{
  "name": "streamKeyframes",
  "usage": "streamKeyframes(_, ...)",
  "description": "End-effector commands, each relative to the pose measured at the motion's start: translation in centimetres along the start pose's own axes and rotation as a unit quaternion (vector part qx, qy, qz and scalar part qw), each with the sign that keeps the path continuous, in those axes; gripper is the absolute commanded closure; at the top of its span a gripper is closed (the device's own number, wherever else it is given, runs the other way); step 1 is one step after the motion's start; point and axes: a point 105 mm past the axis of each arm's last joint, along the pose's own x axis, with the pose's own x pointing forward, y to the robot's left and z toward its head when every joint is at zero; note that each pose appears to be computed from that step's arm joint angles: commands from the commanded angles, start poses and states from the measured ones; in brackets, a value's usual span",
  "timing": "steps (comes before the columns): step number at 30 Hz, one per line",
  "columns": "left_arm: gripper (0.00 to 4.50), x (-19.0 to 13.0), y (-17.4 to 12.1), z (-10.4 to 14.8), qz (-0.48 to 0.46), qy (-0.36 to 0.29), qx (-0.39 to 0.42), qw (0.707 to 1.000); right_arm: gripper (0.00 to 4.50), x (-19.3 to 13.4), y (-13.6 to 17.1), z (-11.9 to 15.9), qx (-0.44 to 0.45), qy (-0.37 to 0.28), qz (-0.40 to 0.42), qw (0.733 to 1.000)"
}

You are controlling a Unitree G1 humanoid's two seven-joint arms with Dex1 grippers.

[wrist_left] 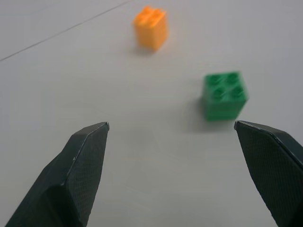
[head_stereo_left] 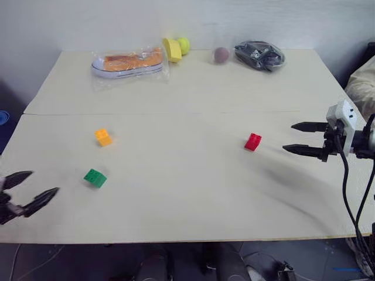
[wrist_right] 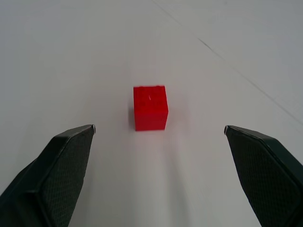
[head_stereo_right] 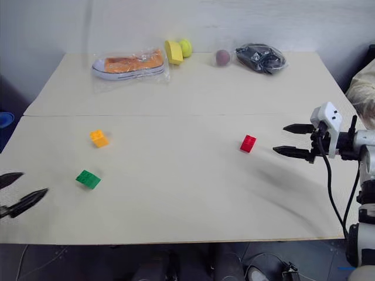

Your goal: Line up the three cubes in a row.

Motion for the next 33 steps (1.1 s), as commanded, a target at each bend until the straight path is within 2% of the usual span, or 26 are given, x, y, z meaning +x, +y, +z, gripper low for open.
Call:
streamKeyframes(1, 0.03, 1.9, -2.9, 3.8, -0.09, -0.034, 0.025, 0.995, 0.0, 1.4, 0.4, 2.2, -0.033, -0.01, 0.033, 0.999)
streamKeyframes(5, 0.03, 4.7, -8.6, 8.2, -0.257, -0.068, 0.061, 0.962, 0.0, 4.5, 1.1, 2.5, -0.049, 0.013, 0.087, 0.995)
streamKeyframes(10, 0.03, 6.4, -12.1, 12.0, -0.355, -0.097, 0.093, 0.925, 0.0, 6.9, 0.4, 1.8, -0.056, 0.033, 0.082, 0.995)
streamKeyframes(13, 0.03, 6.8, -13.5, 13.6, -0.394, -0.112, 0.11, 0.905, 0.0, 8.0, -0.2, 1.0, -0.046, 0.049, 0.066, 0.996)
streamKeyframes(20, 0.03, 7.2, -14.8, 15.7, -0.426, -0.138, 0.123, 0.886, 0.0, 9.1, -0.3, -0.9, -0.033, 0.079, 0.055, 0.995)
streamKeyframes(23, 0.0, 7.3, -15.0, 15.9, -0.429, -0.138, 0.13, 0.883, 0.62, 9.4, -0.4, -1.7, -0.026, 0.09, 0.045, 0.995)
streamKeyframes(29, 0.0, 7.4, -15.0, 16.1, -0.433, -0.137, 0.136, 0.881, 2.79, 9.3, 0.1, -2.2, -0.028, 0.084, 0.058, 0.994)
streamKeyframes(30, 0.0, 7.4, -15.0, 16.1, -0.433, -0.137, 0.137, 0.88, 3.03, 9.2, 0.3, -2.2, -0.034, 0.081, 0.069, 0.994)
streamKeyframes(33, 0.0, 7.5, -15.1, 15.8, -0.438, -0.131, 0.138, 0.878, 2.99, 9.0, 2.0, -1.2, -0.052, 0.058, 0.132, 0.988)
